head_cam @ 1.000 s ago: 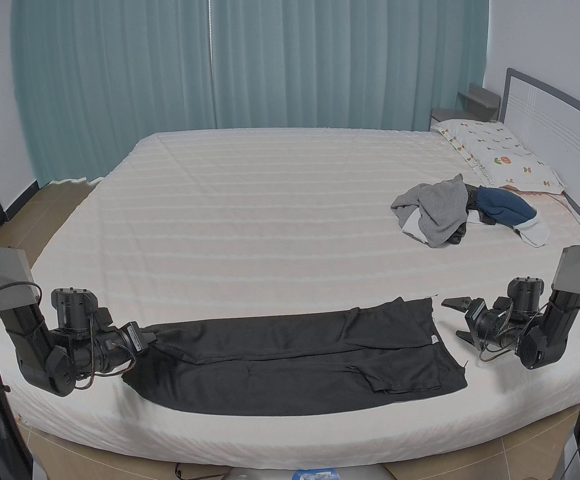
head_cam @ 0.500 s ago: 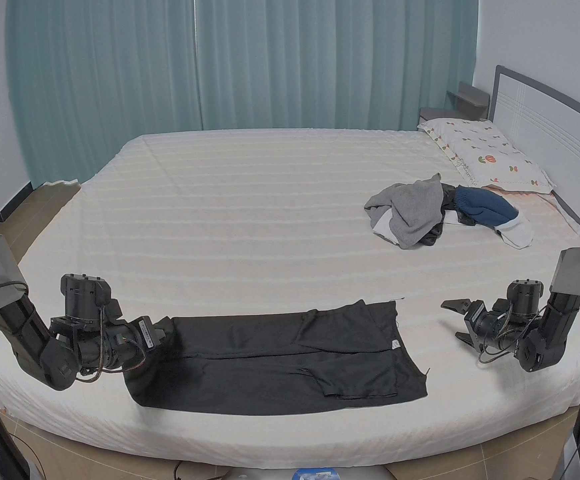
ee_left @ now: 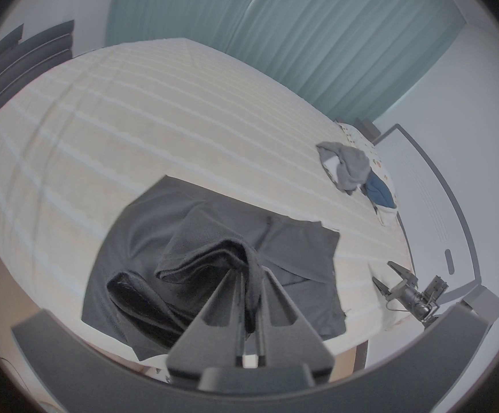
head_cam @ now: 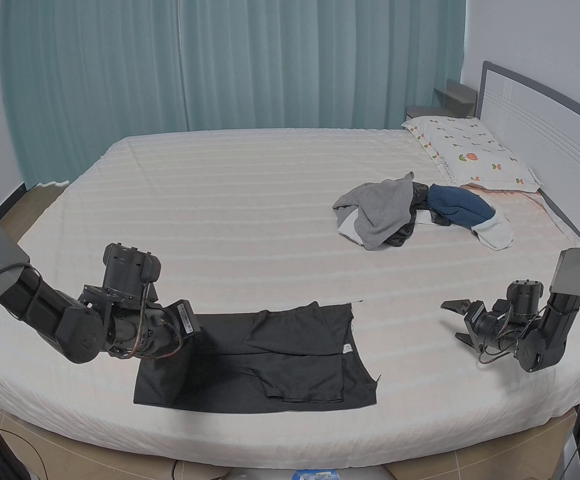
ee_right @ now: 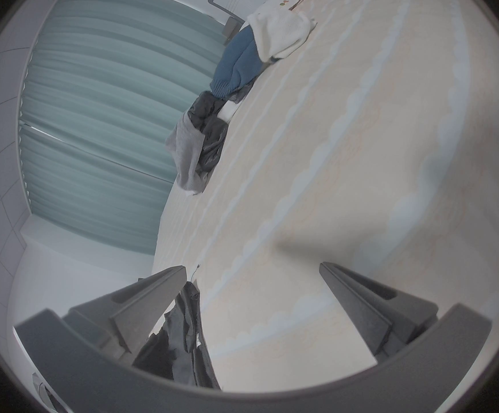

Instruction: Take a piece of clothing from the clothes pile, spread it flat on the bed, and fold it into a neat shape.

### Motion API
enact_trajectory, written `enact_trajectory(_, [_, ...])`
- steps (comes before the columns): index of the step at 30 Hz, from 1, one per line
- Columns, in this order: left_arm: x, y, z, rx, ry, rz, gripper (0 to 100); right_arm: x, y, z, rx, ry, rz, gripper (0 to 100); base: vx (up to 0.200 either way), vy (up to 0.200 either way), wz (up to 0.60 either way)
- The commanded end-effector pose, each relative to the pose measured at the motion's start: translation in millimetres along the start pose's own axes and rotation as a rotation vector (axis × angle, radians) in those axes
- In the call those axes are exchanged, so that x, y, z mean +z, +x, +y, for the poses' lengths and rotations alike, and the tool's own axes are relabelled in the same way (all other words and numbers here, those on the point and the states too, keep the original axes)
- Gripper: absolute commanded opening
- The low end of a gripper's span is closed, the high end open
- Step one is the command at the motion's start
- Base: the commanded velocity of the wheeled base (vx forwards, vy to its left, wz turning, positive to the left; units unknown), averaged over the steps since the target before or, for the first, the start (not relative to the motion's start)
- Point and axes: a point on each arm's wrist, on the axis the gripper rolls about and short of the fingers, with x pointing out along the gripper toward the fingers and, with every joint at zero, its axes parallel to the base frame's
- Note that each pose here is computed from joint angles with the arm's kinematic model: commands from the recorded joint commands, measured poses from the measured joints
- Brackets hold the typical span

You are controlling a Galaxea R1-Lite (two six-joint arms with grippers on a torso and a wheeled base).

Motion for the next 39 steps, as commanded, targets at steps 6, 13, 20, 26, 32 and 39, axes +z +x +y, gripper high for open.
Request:
enact_trajectory(6, [2, 21, -47, -0.050, 0.014, 0.050, 0, 0, 0, 0, -0.001, -0.001, 0.001, 100, 0.000, -0.167, 0.00])
enact_trajectory(13, [-2, 57, -57, -0.017, 0.013, 0.070, 0, -1, 0, -1, -0.003, -0.003, 0.002, 100, 0.000, 0.000, 0.00])
enact_trajectory(20, [-13, 76, -60, -0.005, 0.027, 0.105, 100, -2, 1, -2, -0.008, -0.003, 0.006, 100, 0.000, 0.000, 0.00])
enact_trajectory(26, [-14, 77, -64, -0.013, 0.016, 0.107, 100, -2, 1, -2, -0.007, -0.003, 0.004, 100, 0.000, 0.000, 0.00])
enact_trajectory(32, [-10, 57, -67, -0.048, -0.003, 0.098, 100, -2, 0, -2, -0.008, -0.002, 0.004, 100, 0.000, 0.000, 0.00])
enact_trajectory(39, [-4, 27, -55, -0.052, -0.031, 0.075, 100, -2, 0, -2, -0.008, -0.002, 0.004, 100, 0.000, 0.000, 0.00])
